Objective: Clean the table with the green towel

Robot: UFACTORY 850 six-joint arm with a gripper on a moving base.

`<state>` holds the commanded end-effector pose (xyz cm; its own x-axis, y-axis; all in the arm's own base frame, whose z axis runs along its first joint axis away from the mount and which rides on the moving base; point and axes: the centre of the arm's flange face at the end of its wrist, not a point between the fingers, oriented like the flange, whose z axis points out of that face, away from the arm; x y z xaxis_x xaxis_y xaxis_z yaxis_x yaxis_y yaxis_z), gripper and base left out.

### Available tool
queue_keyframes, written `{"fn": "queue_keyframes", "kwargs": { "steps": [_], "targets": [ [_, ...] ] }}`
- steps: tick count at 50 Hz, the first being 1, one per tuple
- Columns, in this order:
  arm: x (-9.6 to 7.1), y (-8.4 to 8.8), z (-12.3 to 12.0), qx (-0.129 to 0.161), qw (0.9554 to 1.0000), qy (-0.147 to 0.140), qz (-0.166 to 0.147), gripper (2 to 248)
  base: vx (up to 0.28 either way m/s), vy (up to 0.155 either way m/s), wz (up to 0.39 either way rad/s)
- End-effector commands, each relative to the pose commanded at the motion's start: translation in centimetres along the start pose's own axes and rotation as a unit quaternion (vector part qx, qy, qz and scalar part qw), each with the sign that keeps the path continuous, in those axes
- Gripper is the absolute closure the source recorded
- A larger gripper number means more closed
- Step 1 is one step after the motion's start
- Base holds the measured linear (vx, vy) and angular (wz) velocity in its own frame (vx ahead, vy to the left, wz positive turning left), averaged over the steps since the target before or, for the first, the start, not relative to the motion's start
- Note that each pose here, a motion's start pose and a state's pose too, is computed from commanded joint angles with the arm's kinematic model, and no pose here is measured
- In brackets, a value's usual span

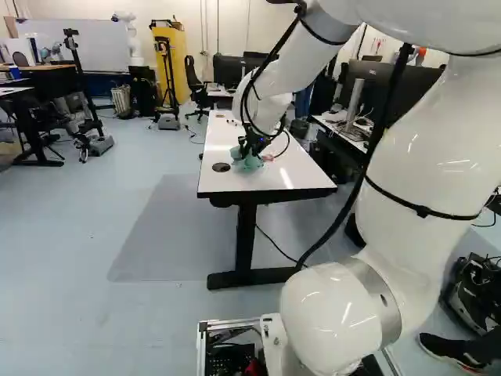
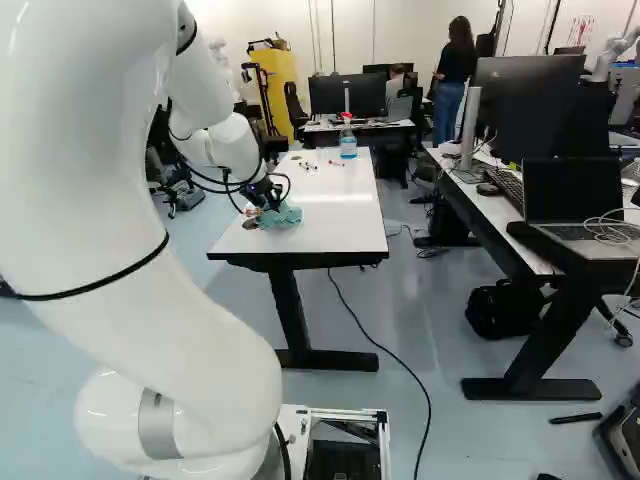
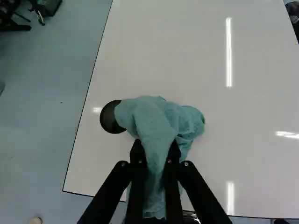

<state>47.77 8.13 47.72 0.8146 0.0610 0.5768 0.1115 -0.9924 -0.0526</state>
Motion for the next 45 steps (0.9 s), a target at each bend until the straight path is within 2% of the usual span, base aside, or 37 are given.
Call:
{"fn": "queue_keyframes", "kwargs": {
  "steps": [45],
  "targets": [
    [0.8, -7.7, 1.0, 0.044, 0.9972, -0.002, -0.061, 207, 0.000, 0.000, 0.000]
  ]
}}
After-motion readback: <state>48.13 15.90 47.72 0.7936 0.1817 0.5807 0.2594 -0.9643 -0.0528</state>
